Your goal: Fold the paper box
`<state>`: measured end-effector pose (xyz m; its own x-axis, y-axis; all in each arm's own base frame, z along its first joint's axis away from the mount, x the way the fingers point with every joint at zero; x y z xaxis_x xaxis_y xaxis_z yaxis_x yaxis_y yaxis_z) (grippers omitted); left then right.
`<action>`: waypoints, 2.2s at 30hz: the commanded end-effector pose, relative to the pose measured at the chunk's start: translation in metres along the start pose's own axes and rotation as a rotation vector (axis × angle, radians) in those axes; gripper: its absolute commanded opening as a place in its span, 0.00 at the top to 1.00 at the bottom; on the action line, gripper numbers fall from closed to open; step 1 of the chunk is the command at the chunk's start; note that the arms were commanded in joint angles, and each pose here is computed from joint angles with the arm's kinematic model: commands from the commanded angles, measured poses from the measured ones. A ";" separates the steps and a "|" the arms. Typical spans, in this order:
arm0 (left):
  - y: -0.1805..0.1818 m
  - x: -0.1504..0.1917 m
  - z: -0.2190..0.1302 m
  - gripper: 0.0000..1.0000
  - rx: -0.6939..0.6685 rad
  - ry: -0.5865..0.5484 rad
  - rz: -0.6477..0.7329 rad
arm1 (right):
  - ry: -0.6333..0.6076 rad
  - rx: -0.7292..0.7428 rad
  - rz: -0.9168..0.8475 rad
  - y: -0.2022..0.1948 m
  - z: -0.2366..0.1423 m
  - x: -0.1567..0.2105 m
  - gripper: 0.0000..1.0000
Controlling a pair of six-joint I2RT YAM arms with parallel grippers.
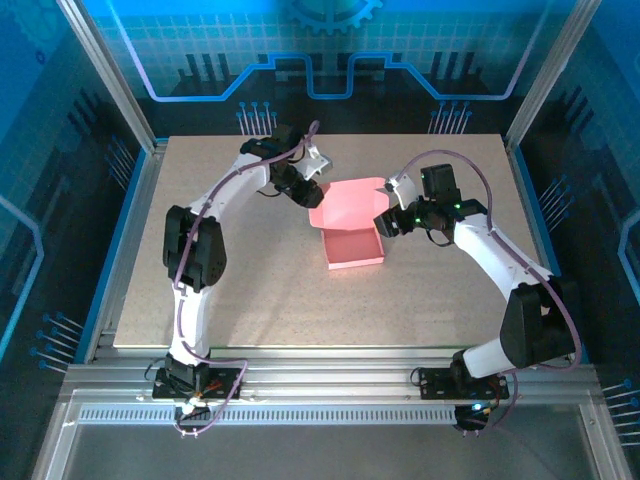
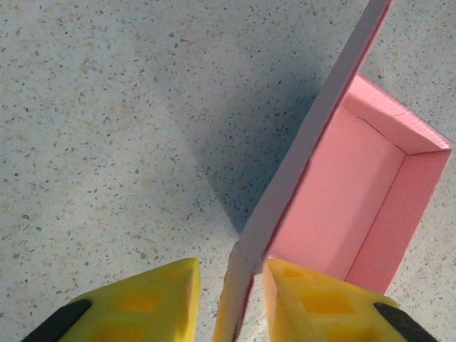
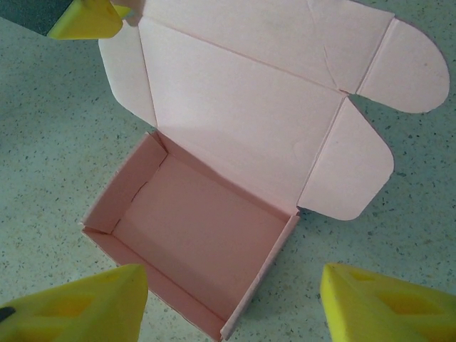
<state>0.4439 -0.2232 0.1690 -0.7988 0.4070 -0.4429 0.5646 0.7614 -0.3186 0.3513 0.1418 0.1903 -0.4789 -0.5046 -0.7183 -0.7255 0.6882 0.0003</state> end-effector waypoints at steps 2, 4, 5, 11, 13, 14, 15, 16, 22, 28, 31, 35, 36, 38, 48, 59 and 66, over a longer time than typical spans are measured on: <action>-0.008 -0.001 0.003 0.70 0.031 0.023 0.024 | 0.005 0.001 -0.024 0.003 -0.003 -0.005 0.34; -0.008 0.000 0.005 0.72 0.030 0.029 0.023 | 0.005 0.005 -0.027 0.002 -0.004 -0.005 0.34; -0.009 -0.001 0.005 0.73 0.033 0.030 0.024 | 0.008 0.006 -0.026 0.002 -0.003 -0.004 0.34; -0.007 0.000 0.008 0.73 0.021 0.038 0.029 | 0.006 0.007 -0.027 0.002 -0.004 -0.005 0.34; -0.006 0.000 0.008 0.76 0.018 0.041 0.030 | 0.005 0.009 -0.028 0.002 -0.005 -0.005 0.34; -0.006 0.000 0.008 0.79 0.018 0.043 0.027 | 0.006 0.010 -0.029 0.002 -0.005 -0.005 0.34; -0.006 0.001 0.009 0.79 0.020 0.045 0.023 | 0.009 0.012 -0.027 0.002 -0.005 -0.004 0.34; -0.006 0.001 0.009 0.79 0.022 0.047 0.022 | 0.008 0.013 -0.028 0.002 -0.005 -0.005 0.34; -0.006 0.003 0.010 0.90 0.025 0.055 0.022 | 0.013 0.026 -0.020 -0.001 -0.004 -0.004 0.34; -0.007 0.004 0.008 1.00 0.025 0.058 0.058 | 0.023 0.080 -0.010 -0.010 -0.003 -0.006 0.35; -0.009 0.005 0.008 1.00 0.026 0.060 0.094 | 0.015 0.090 -0.015 -0.016 -0.001 -0.014 0.35; -0.011 0.008 0.008 1.00 0.035 0.066 0.133 | 0.019 0.123 -0.037 -0.029 0.002 -0.026 0.35; -0.013 0.010 0.006 1.00 0.049 0.073 0.140 | 0.039 0.149 -0.040 -0.035 0.003 -0.027 0.35; -0.018 0.014 0.005 1.00 0.079 0.084 0.163 | 0.079 0.165 -0.055 -0.041 0.004 -0.027 0.35; -0.028 0.022 0.002 1.00 0.147 0.079 0.290 | 0.138 0.022 -0.154 -0.031 0.021 -0.032 0.43; -0.033 0.032 -0.002 1.00 0.262 0.106 0.307 | 0.226 -0.072 -0.185 -0.038 0.031 -0.012 0.41; -0.026 0.036 -0.001 1.00 0.247 0.124 0.303 | 0.151 -0.209 -0.212 -0.021 0.009 -0.019 0.40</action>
<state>0.4059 -0.2300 0.1600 -0.6052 0.6590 -0.4467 0.7960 0.4908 -0.3543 0.3966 0.1336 0.1780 -0.4286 -0.7080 -0.5614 -0.8437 0.5358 -0.0316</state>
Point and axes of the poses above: each hand's point on the last joint's axis, 136 mm out from that joint toward the fingers, its own z axis out along the fingers, its own y axis along the line the jaws close on, x = y × z, the point moved 3 cm from there along -z, back along the fingers, and after that the axes turned 11 degrees about -z, right-handed, at the moved point
